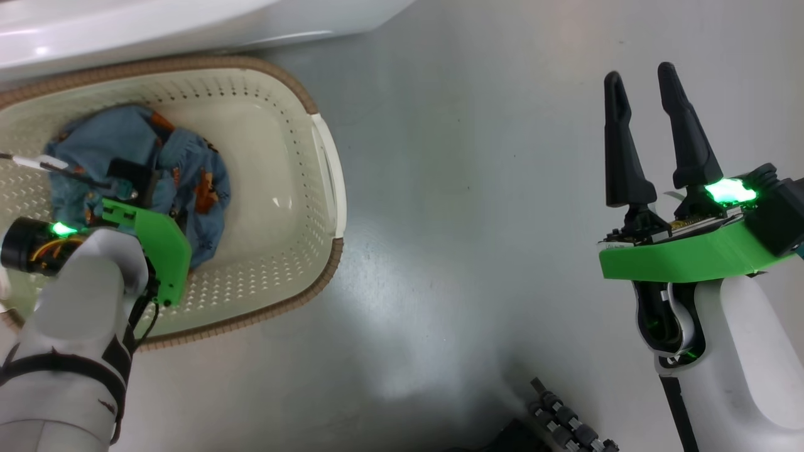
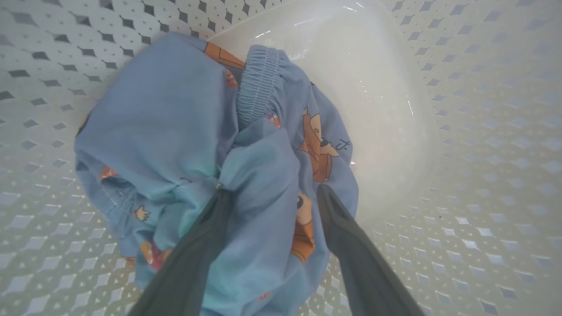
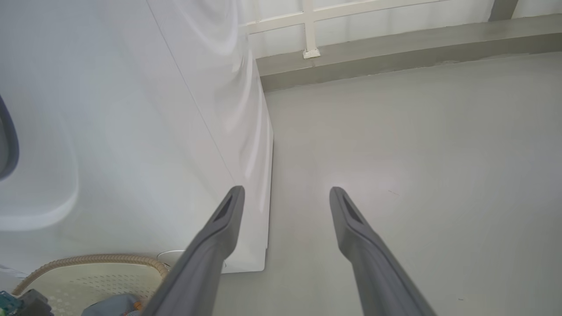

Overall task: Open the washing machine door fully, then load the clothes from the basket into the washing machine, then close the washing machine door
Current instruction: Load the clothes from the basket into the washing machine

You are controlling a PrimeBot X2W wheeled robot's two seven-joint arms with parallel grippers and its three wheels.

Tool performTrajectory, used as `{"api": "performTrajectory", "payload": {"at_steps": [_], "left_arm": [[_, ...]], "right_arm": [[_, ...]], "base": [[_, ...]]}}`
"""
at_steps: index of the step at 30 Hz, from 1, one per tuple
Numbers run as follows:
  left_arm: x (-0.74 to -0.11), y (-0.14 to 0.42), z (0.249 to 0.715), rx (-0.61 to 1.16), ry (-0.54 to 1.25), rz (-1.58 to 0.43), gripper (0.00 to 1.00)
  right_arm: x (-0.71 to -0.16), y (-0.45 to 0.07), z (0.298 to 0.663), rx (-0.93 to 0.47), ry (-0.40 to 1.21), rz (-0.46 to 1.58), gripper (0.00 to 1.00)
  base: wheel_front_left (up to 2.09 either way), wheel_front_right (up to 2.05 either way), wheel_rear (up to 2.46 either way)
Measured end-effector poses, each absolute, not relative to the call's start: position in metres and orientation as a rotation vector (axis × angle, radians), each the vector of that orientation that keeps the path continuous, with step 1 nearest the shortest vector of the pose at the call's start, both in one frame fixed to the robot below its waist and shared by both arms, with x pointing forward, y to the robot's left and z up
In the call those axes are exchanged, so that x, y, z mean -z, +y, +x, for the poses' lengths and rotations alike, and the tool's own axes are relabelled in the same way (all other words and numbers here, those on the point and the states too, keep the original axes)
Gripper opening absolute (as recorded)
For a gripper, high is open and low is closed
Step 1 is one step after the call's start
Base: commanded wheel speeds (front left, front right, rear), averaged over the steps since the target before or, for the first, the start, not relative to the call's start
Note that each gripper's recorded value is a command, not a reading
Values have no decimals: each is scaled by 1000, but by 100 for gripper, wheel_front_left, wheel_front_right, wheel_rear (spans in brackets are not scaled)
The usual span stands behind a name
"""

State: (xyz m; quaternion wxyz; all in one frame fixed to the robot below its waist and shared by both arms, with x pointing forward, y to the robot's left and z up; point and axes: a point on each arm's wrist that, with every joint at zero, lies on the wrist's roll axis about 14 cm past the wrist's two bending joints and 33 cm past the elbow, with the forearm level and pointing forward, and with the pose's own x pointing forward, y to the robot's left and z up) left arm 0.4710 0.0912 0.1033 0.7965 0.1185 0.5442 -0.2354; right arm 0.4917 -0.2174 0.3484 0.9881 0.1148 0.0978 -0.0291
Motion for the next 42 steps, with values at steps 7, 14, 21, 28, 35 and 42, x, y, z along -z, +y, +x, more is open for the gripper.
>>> {"api": "performTrajectory", "payload": {"at_steps": [7,14,21,28,35,42], "left_arm": [[-95,85,469,540,1183,266,100],[-86,82,463,573,1208,295,100],[-78,87,465,582,1228,330,100],[-77,83,465,607,1231,354,7],[-85,86,474,599,1200,361,0],[-111,75,485,555,1101,250,0]], "right_arm": [[-339,-214,490,50,219,233,100],[-338,-212,494,42,216,230,100],[-335,-209,493,36,225,240,100],[-340,-213,492,44,218,232,100],[-348,-215,492,46,201,233,100],[-363,-211,495,35,169,246,100]], "base": [[0,0,0],[0,0,0],[0,0,0],[0,0,0],[0,0,0],[0,0,0]]}}
